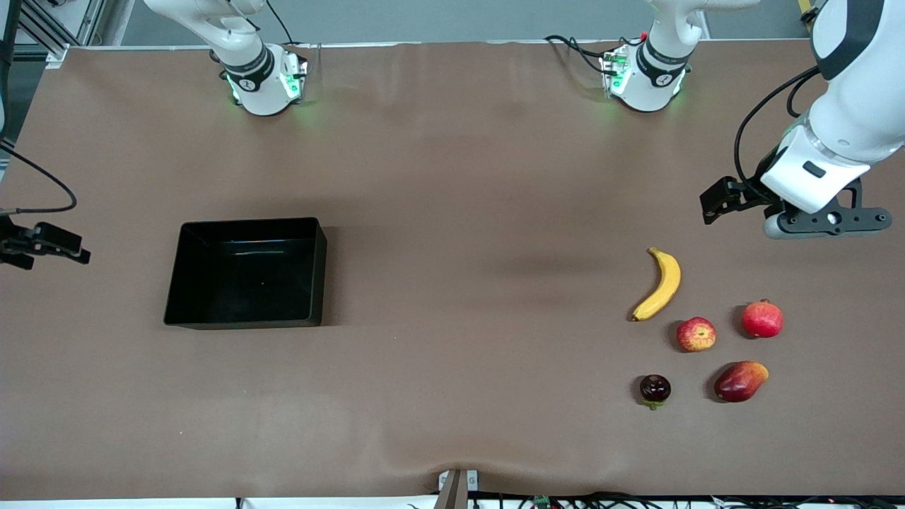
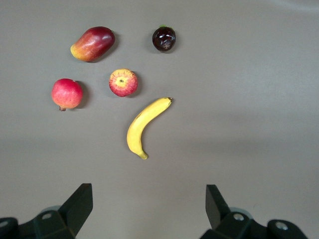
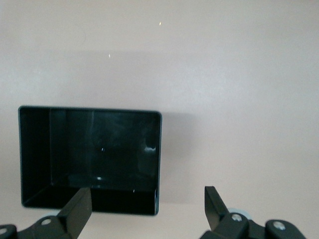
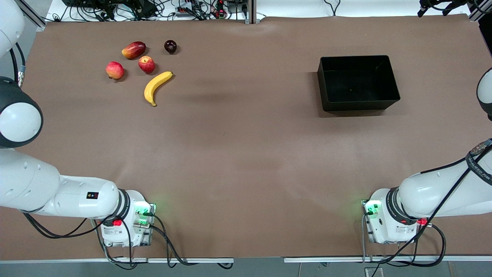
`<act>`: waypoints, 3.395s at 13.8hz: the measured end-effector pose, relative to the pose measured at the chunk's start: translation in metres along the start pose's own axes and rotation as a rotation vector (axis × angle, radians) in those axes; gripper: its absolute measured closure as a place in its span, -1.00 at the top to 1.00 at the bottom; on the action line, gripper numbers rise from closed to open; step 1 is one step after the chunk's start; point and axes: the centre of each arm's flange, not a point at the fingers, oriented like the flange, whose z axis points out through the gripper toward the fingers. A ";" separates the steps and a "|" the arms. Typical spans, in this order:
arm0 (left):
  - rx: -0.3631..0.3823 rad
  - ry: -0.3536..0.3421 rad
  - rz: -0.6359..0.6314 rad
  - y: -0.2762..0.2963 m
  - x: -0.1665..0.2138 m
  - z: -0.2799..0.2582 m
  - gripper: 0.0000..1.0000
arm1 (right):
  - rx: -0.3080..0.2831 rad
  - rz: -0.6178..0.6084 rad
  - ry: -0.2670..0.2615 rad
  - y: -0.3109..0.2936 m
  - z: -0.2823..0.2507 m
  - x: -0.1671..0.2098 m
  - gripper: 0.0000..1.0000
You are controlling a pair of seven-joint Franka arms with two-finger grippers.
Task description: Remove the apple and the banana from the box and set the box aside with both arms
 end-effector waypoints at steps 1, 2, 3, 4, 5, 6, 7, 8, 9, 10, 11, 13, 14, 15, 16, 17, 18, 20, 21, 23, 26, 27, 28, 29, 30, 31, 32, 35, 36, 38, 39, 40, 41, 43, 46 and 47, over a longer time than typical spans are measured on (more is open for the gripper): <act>0.001 -0.003 -0.001 -0.001 -0.001 -0.001 1.00 | -0.005 0.002 -0.011 -0.004 -0.008 -0.001 1.00; 0.002 -0.006 -0.001 -0.001 -0.002 -0.002 1.00 | -0.014 0.004 -0.019 -0.008 -0.017 -0.002 1.00; 0.002 -0.005 -0.002 -0.001 -0.002 -0.003 1.00 | -0.021 0.002 -0.020 -0.011 -0.026 -0.003 1.00; 0.002 -0.004 -0.002 -0.001 -0.003 -0.004 1.00 | -0.024 0.000 -0.019 -0.014 -0.034 -0.004 1.00; 0.002 -0.004 -0.002 -0.002 -0.003 -0.004 1.00 | -0.023 -0.003 -0.023 -0.016 -0.040 -0.006 1.00; 0.002 -0.005 -0.002 -0.002 -0.003 -0.005 1.00 | -0.020 -0.004 -0.033 -0.018 -0.045 -0.010 1.00; 0.002 -0.005 -0.002 -0.002 -0.003 -0.005 1.00 | -0.019 -0.003 -0.045 -0.019 -0.048 -0.014 1.00; 0.002 -0.005 -0.002 -0.002 -0.003 -0.005 1.00 | -0.027 -0.004 -0.056 -0.019 -0.052 -0.017 1.00; 0.002 -0.005 -0.003 -0.002 -0.003 -0.005 1.00 | -0.039 -0.005 -0.066 -0.018 -0.054 -0.020 1.00; 0.002 -0.004 -0.003 -0.002 -0.003 -0.005 1.00 | -0.049 -0.006 -0.075 -0.018 -0.057 -0.021 1.00; 0.001 -0.001 -0.004 -0.003 -0.003 -0.007 1.00 | -0.056 -0.006 -0.081 -0.018 -0.059 -0.023 1.00; 0.000 0.006 -0.005 -0.003 -0.002 -0.010 1.00 | -0.061 -0.006 -0.100 -0.018 -0.060 -0.026 1.00; -0.001 0.009 -0.005 -0.003 -0.002 -0.012 1.00 | -0.059 -0.005 -0.109 -0.018 -0.061 -0.027 1.00; -0.001 0.011 -0.005 -0.003 -0.002 -0.013 1.00 | -0.058 -0.006 -0.112 -0.019 -0.062 -0.029 1.00; -0.001 0.013 -0.005 -0.003 -0.002 -0.014 1.00 | -0.058 -0.008 -0.112 -0.020 -0.064 -0.029 1.00; -0.002 0.014 -0.006 -0.004 -0.002 -0.014 1.00 | -0.058 -0.010 -0.109 -0.021 -0.066 -0.030 1.00; -0.002 0.014 -0.008 -0.005 -0.002 -0.014 1.00 | -0.058 -0.011 -0.107 -0.022 -0.067 -0.030 1.00; -0.001 0.013 -0.016 -0.009 -0.001 -0.014 1.00 | -0.058 -0.015 -0.105 -0.025 -0.068 -0.030 1.00; 0.000 0.010 -0.020 -0.011 -0.001 -0.014 1.00 | -0.052 -0.017 -0.107 -0.027 -0.068 -0.030 1.00; 0.000 0.007 -0.023 -0.013 -0.001 -0.017 1.00 | -0.011 -0.016 -0.131 -0.033 -0.065 -0.033 1.00; 0.001 0.006 -0.023 -0.013 -0.002 -0.019 1.00 | 0.013 -0.014 -0.136 -0.036 -0.064 -0.033 1.00; 0.001 0.005 -0.023 -0.014 -0.002 -0.021 1.00 | 0.016 -0.014 -0.135 -0.036 -0.064 -0.033 1.00; 0.001 0.005 -0.023 -0.014 -0.002 -0.022 1.00 | 0.018 -0.014 -0.134 -0.036 -0.064 -0.033 1.00; 0.001 0.007 -0.023 -0.014 -0.002 -0.024 1.00 | 0.018 -0.014 -0.134 -0.036 -0.064 -0.033 1.00; 0.000 0.008 -0.023 -0.014 -0.002 -0.026 1.00 | 0.018 -0.014 -0.134 -0.036 -0.064 -0.033 1.00; 0.000 0.009 -0.024 -0.014 -0.002 -0.028 1.00 | 0.018 -0.014 -0.134 -0.036 -0.064 -0.033 1.00; 0.000 0.009 -0.024 -0.014 -0.002 -0.028 1.00 | 0.018 -0.014 -0.135 -0.036 -0.064 -0.033 1.00; 0.003 -0.003 -0.024 -0.014 -0.004 -0.028 1.00 | 0.020 -0.014 -0.139 -0.036 -0.064 -0.033 1.00; 0.003 -0.007 -0.024 -0.014 -0.004 -0.027 1.00 | 0.020 -0.014 -0.140 -0.036 -0.064 -0.034 1.00; 0.004 -0.010 -0.033 -0.020 -0.004 -0.027 1.00 | 0.020 -0.014 -0.137 -0.037 -0.065 -0.035 1.00; 0.005 -0.010 -0.046 -0.027 -0.003 -0.028 1.00 | 0.020 -0.014 -0.135 -0.037 -0.067 -0.035 1.00; 0.006 -0.014 -0.066 -0.039 -0.001 -0.028 1.00 | 0.019 -0.014 -0.132 -0.037 -0.069 -0.036 1.00; 0.007 -0.020 -0.084 -0.049 -0.001 -0.029 1.00 | 0.019 -0.014 -0.130 -0.037 -0.071 -0.037 1.00; 0.011 -0.031 -0.100 -0.059 -0.007 -0.036 1.00 | 0.019 -0.015 -0.128 -0.037 -0.071 -0.038 1.00; 0.014 -0.026 -0.103 -0.061 -0.018 -0.049 1.00 | 0.019 -0.015 -0.129 -0.037 -0.071 -0.038 1.00; 0.015 -0.024 -0.105 -0.061 -0.020 -0.051 1.00 | 0.020 -0.015 -0.129 -0.037 -0.071 -0.038 1.00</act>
